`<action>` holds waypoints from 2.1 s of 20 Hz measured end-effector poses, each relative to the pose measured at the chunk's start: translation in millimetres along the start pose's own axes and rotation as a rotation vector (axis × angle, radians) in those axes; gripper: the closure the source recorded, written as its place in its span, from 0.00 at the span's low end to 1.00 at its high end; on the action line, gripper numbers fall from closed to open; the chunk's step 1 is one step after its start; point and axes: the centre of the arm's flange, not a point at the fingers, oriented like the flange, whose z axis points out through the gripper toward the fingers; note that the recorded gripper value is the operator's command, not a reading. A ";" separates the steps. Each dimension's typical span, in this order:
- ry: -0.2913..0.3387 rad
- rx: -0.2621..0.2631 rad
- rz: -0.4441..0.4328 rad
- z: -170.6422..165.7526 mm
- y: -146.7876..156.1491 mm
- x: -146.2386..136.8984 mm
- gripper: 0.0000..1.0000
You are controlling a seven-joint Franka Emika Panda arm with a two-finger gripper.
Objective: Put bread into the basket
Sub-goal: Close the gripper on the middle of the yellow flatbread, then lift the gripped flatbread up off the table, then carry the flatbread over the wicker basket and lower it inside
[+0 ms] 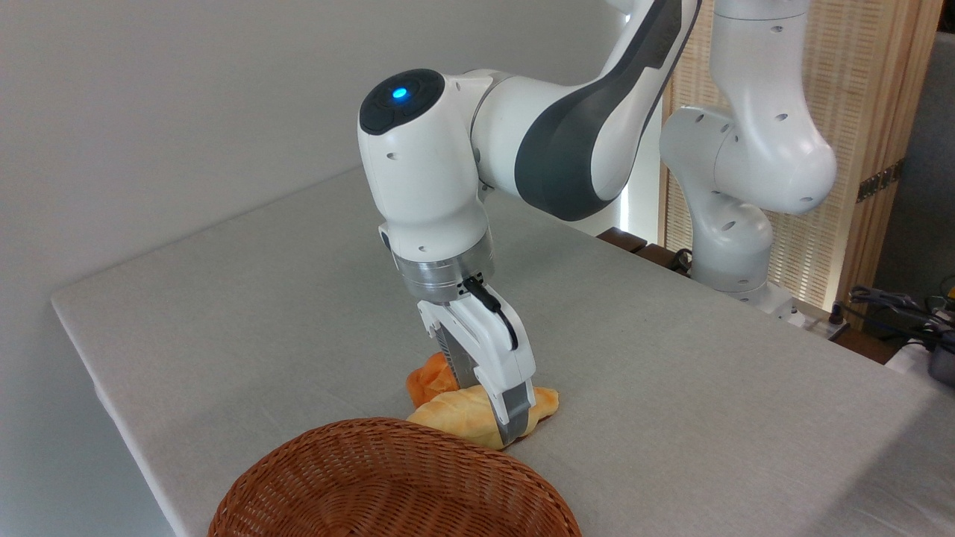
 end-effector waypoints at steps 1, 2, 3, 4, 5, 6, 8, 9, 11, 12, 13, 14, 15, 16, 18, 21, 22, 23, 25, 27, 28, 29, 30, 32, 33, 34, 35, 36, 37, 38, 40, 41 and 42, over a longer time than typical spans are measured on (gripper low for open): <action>0.000 0.000 0.001 0.2 0.1 0.3 0.53; 0.000 0.000 0.005 0.2 0.2 0.6 0.53; 0.000 0.000 0.011 0.1 0.3 0.7 0.53; 0.000 0.000 0.015 0.0 0.2 0.9 0.52; 0.000 0.000 0.015 0.0 0.2 0.9 0.52; 0.000 0.000 0.015 0.0 0.2 1.0 0.52; -0.001 0.000 0.017 0.1 0.4 1.6 0.52; -0.001 0.000 0.017 0.2 0.6 1.9 0.52; -0.001 0.000 0.017 0.3 0.5 2.1 0.52; -0.001 0.001 0.018 0.1 0.5 2.2 0.52; 0.000 0.001 0.018 -0.2 0.4 2.3 0.52; 0.001 0.004 0.018 -2.0 0.0 2.8 0.52; 0.001 0.004 0.020 -5.0 -0.2 3.3 0.52; 0.001 -0.001 0.021 -7.6 0.1 3.7 0.52; 0.005 -0.018 0.026 -15.1 1.7 5.4 0.52; 0.014 -0.059 0.069 -36.6 11.5 9.4 0.52; 0.010 -0.070 0.086 -44.0 17.9 12.5 0.52; 0.005 -0.077 0.102 -51.5 25.2 17.0 0.52; 0.000 -0.079 0.132 -66.1 38.0 26.1 0.52; 0.013 -0.056 0.144 -80.5 42.7 30.2 0.52; 0.018 -0.049 0.145 -84.2 43.0 30.2 0.52; 0.028 -0.035 0.144 -90.8 42.6 29.6 0.52; 0.045 -0.009 0.142 -99.1 40.3 29.3 0.52; 0.085 0.056 0.134 -112.0 32.7 30.1 0.50; 0.101 0.082 0.127 -114.9 28.8 30.0 0.47; 0.116 0.106 0.106 -116.6 24.0 29.6 0.46; 0.130 0.125 0.076 -117.4 19.0 28.9 0.44; 0.146 0.146 0.032 -117.6 12.1 27.2 0.40; 0.170 0.175 -0.031 -117.7 2.1 24.6 0.39; 0.193 0.202 -0.091 -116.7 -7.7 22.8 0.38; 0.225 0.242 -0.167 -110.8 -23.8 22.9 0.28; 0.239 0.262 -0.186 -107.8 -30.5 24.1 0.11; 0.255 0.287 -0.203 -105.1 -38.0 24.9 0.00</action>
